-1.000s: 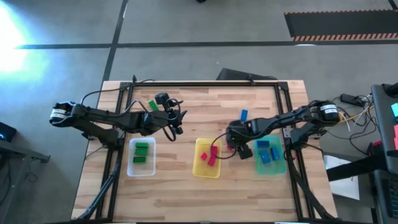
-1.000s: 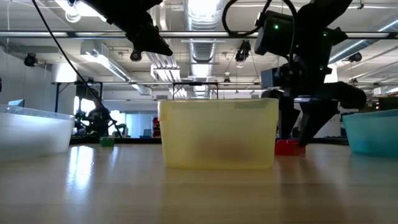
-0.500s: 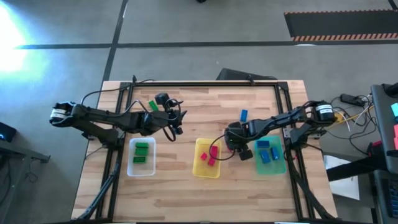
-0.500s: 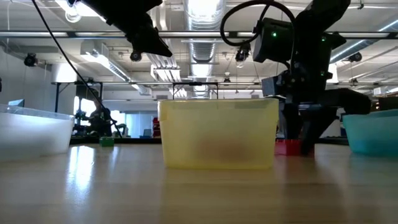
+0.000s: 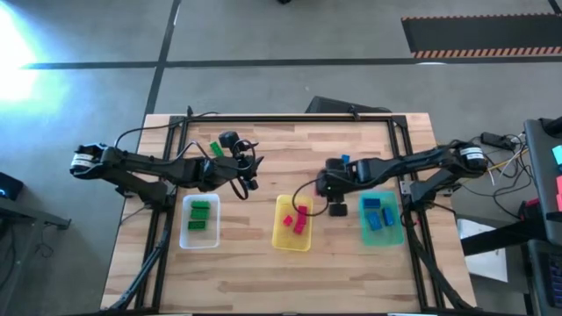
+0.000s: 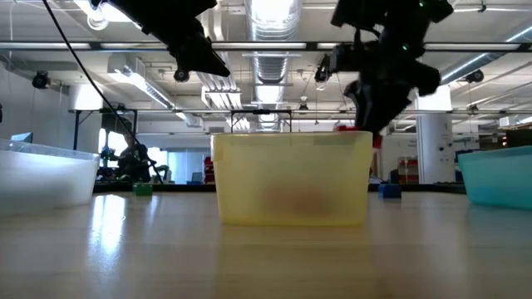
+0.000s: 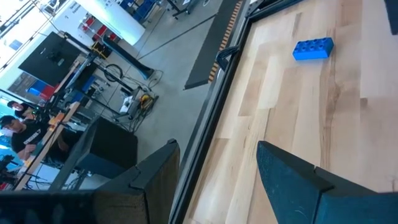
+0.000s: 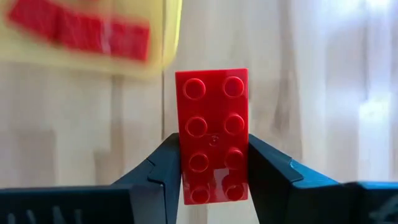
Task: Sort & place blocks by color
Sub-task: Put the red game piece into the yellow bin
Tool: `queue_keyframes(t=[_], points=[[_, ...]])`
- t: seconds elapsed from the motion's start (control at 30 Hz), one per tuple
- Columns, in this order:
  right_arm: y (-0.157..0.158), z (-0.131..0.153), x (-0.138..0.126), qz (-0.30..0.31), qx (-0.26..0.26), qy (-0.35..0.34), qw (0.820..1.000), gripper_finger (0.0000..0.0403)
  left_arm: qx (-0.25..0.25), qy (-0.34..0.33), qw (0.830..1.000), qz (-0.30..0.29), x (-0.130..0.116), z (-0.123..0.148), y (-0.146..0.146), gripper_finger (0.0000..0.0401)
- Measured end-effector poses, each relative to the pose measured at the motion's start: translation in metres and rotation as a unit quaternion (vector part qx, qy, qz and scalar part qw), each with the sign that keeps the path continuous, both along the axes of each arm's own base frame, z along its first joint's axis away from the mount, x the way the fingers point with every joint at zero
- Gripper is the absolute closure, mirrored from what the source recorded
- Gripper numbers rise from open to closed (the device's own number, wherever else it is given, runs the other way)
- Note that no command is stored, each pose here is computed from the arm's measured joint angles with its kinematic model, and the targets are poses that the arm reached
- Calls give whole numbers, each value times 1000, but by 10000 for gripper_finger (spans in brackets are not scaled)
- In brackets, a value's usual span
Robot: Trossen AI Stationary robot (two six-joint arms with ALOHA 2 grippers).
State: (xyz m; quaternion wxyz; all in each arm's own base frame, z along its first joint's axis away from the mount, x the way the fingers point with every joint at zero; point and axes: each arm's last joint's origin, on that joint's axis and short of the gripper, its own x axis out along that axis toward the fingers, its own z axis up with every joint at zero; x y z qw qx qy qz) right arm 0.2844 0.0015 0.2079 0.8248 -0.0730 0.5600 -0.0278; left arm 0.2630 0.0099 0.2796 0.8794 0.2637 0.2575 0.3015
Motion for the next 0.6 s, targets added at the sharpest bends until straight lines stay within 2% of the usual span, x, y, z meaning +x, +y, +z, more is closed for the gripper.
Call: queue_keyframes(t=[0.17,0.3,0.6], points=[[2,27,19,-43,32,-50,997,275,0,0,1000,0,0,0,0,203],[6,40,38,-48,45,-73,995,275,0,-2,1000,0,0,0,0,203],[24,38,82,-25,46,-75,996,275,-1,-2,1000,0,0,0,0,203]])
